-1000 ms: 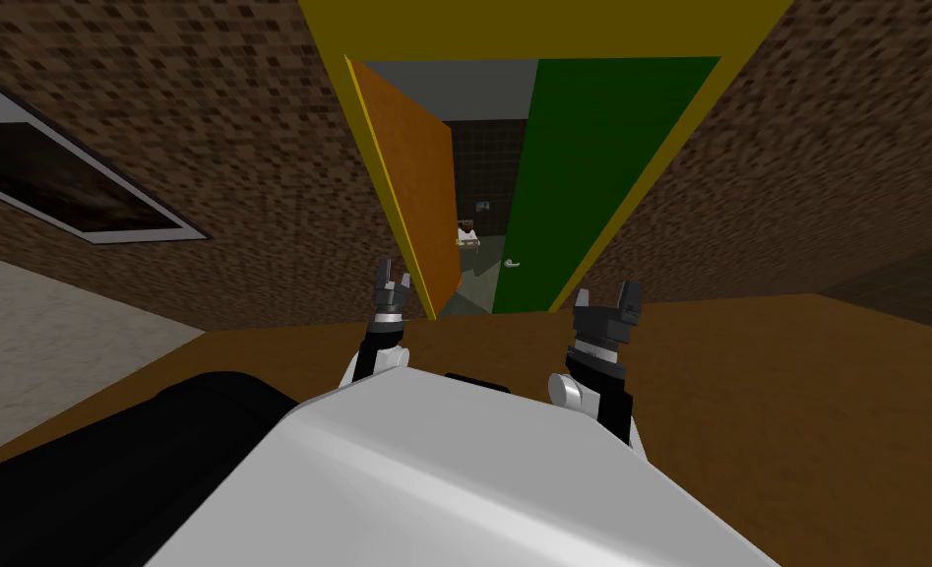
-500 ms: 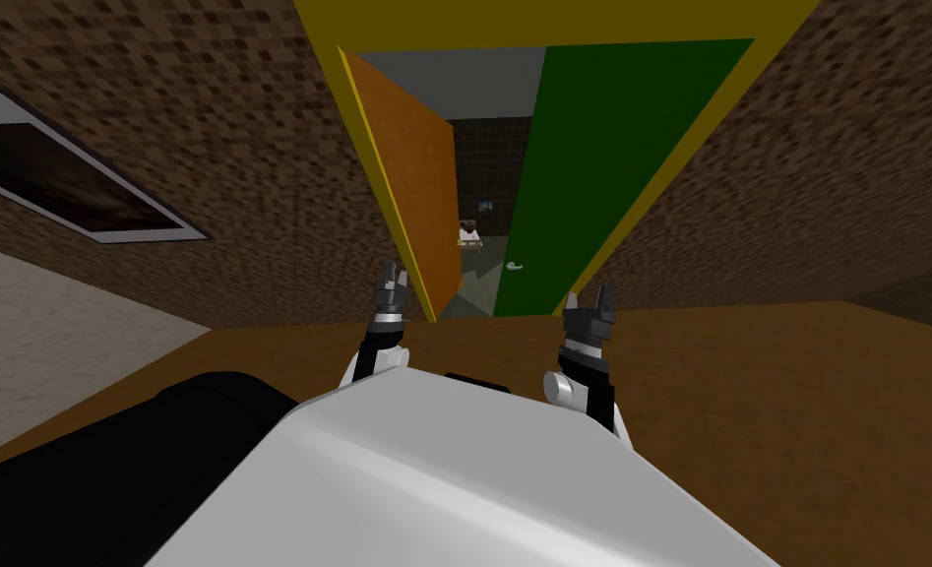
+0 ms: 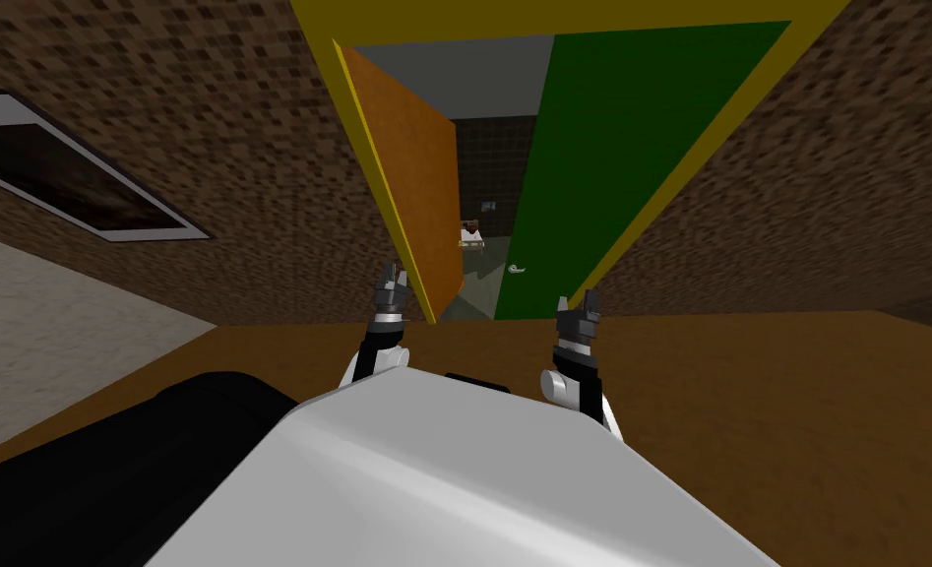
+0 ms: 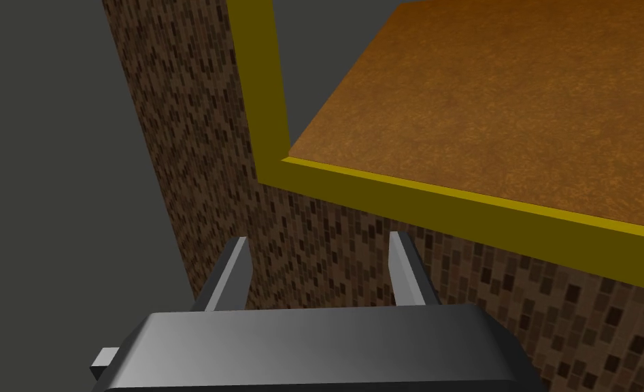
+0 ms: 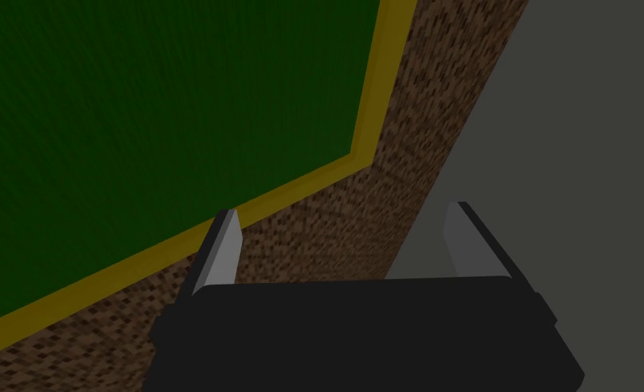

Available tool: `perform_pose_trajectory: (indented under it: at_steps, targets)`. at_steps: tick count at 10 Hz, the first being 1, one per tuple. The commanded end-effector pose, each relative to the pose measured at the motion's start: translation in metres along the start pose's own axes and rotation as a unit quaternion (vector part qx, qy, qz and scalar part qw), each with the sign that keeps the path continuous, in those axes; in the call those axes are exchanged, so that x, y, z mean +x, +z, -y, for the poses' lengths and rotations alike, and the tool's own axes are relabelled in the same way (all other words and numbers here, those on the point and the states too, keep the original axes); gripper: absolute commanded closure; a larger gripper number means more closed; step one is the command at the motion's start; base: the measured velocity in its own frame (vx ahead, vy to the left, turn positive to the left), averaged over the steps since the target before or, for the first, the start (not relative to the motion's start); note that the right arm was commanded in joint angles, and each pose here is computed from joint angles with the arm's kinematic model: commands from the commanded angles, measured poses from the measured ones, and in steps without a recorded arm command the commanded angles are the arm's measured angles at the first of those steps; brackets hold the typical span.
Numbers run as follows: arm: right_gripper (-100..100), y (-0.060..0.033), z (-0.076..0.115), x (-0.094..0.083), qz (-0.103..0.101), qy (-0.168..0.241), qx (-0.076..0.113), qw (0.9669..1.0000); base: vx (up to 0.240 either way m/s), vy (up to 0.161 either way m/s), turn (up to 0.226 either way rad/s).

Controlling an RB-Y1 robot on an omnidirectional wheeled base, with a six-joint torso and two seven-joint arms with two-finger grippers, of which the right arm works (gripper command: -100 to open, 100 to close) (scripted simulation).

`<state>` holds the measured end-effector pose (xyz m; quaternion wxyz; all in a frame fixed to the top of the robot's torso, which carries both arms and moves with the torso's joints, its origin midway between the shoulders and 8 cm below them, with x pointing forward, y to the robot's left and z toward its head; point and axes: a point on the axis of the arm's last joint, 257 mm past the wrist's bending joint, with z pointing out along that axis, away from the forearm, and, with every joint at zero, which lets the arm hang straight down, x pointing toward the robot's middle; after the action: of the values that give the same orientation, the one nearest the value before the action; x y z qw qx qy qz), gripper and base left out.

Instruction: Push the door open

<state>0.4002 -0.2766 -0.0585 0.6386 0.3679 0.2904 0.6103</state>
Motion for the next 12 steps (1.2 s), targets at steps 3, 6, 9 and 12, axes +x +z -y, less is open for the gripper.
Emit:
perform_pose_trajectory:
  at_steps: [3,6,9,12]
  targets:
    - [-100,-0.0049,0.035,0.002,-0.009,0.002,0.025,0.9996,0.097,-0.043,0.054]
    - [-100,-0.0088,0.056,0.002,-0.013,0.002,0.041,0.9991,0.086,-0.024,0.052]
    - [-100,-0.0132,0.077,0.002,-0.017,0.002,0.058,0.9982,0.065,-0.024,0.041]
    - [-100,-0.0182,0.098,0.002,-0.021,0.002,0.074,0.997,0.046,-0.024,0.036]
